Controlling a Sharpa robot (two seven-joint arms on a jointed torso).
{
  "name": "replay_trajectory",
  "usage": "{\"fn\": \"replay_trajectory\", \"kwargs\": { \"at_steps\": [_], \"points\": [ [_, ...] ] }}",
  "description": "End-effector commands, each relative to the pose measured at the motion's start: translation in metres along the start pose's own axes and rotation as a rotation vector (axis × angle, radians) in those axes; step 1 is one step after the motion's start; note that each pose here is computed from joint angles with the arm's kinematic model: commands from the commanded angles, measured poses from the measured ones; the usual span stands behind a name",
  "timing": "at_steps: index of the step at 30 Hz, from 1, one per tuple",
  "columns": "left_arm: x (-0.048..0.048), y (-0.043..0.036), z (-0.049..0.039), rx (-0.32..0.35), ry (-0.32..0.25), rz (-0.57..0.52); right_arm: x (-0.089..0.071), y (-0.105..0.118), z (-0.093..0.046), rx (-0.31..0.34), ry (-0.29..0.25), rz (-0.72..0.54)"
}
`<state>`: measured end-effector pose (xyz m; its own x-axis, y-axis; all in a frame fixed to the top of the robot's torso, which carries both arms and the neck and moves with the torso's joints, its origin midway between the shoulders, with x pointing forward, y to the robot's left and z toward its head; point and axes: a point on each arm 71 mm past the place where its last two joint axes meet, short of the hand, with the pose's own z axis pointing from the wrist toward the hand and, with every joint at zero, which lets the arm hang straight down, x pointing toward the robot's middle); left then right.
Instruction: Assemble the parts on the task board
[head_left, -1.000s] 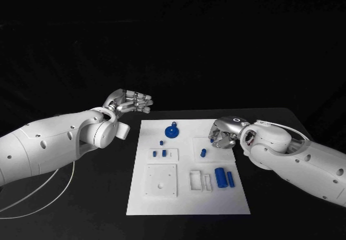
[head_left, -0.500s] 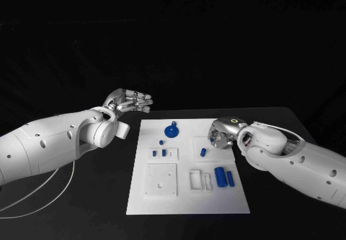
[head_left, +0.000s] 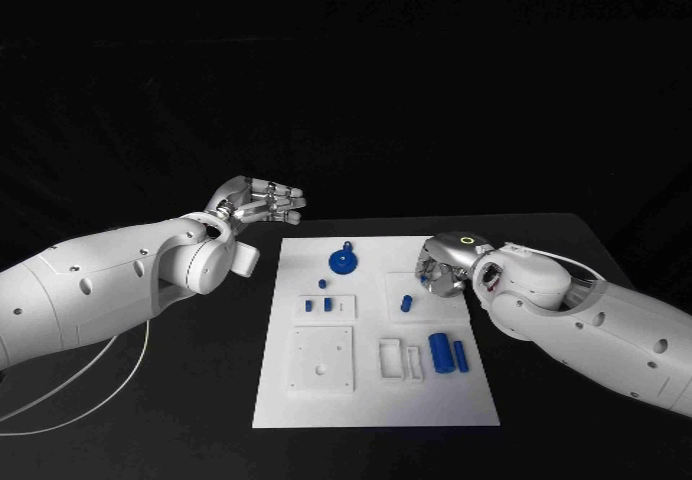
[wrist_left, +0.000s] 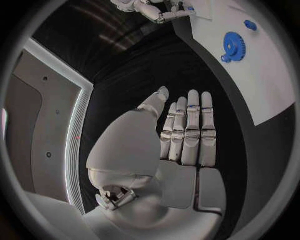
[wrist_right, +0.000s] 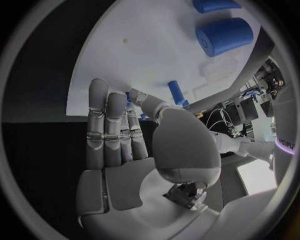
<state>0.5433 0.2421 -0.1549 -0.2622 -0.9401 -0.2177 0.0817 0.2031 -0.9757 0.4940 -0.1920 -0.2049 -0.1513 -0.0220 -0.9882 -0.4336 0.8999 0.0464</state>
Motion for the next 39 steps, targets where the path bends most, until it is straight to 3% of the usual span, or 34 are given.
{"fn": "replay_trajectory", "kwargs": {
  "at_steps": [1,18,26,39],
  "points": [
    [0.0018,-0.0018,0.0006,0.008,0.015,-0.013,0.006,0.003,0.000,0.002,0.015,-0.031],
    [-0.0071,0.0011,0.0031,0.004,-0.006,-0.004,-0.002,0.005,-0.004,0.023,-0.052,-0.035],
    [-0.0130,0.0029,0.0048,0.001,-0.022,0.003,-0.016,0.006,-0.006,0.017,-0.086,0.000],
    [-0.0147,0.0036,0.0055,0.000,-0.025,0.004,-0.043,0.020,-0.013,-0.028,-0.145,0.050]
  ]
}}
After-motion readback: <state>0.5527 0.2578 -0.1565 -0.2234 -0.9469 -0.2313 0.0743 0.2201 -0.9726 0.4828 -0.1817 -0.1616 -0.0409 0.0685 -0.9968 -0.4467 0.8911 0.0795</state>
